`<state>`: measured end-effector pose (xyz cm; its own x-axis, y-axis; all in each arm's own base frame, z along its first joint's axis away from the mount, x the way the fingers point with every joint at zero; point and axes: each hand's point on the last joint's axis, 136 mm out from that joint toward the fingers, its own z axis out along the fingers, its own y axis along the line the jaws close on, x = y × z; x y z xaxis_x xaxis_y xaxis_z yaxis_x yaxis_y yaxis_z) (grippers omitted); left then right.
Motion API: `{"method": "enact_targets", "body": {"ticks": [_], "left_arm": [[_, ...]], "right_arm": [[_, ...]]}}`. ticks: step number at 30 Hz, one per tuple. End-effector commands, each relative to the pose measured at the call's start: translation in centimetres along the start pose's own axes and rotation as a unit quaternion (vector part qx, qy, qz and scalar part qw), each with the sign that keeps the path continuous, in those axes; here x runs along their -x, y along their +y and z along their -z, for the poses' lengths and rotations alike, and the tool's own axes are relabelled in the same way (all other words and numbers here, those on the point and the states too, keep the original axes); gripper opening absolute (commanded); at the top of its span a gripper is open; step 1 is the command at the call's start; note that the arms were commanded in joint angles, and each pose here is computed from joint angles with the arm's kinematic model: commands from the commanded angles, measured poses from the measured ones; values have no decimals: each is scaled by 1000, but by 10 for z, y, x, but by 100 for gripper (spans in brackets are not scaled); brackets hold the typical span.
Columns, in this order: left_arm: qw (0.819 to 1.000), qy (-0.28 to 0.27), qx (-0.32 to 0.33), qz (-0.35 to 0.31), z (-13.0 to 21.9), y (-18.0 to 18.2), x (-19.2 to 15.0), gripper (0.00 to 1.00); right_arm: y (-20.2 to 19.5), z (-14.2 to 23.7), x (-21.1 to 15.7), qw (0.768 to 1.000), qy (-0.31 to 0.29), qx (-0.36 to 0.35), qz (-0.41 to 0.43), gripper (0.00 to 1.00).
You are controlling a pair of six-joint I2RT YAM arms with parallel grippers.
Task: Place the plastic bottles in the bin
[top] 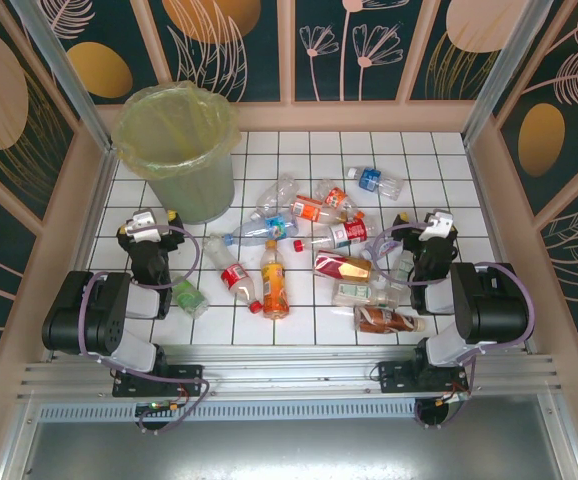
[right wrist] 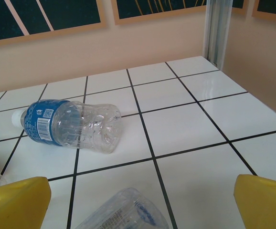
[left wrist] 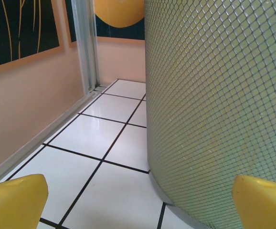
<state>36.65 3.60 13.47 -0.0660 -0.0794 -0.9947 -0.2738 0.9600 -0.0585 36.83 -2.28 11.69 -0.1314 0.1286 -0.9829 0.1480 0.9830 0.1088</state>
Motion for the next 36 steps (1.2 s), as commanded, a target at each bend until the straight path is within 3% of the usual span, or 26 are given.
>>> {"method": "enact_targets", "body": {"ticks": [1,26,36], "left_arm": [[1000,-8,1,11,-1,2,5,99],[1000,-7,2,11,-1,2,4,99],[1000,10,-4,6,-2,-3,24,99]], "right_arm": [[1,-4,8,1000,-11,4,-4,99],[1,-4,8,1000,-11,4,-4,99],[1,-2,23,1000,-10,-14,0,99]]}}
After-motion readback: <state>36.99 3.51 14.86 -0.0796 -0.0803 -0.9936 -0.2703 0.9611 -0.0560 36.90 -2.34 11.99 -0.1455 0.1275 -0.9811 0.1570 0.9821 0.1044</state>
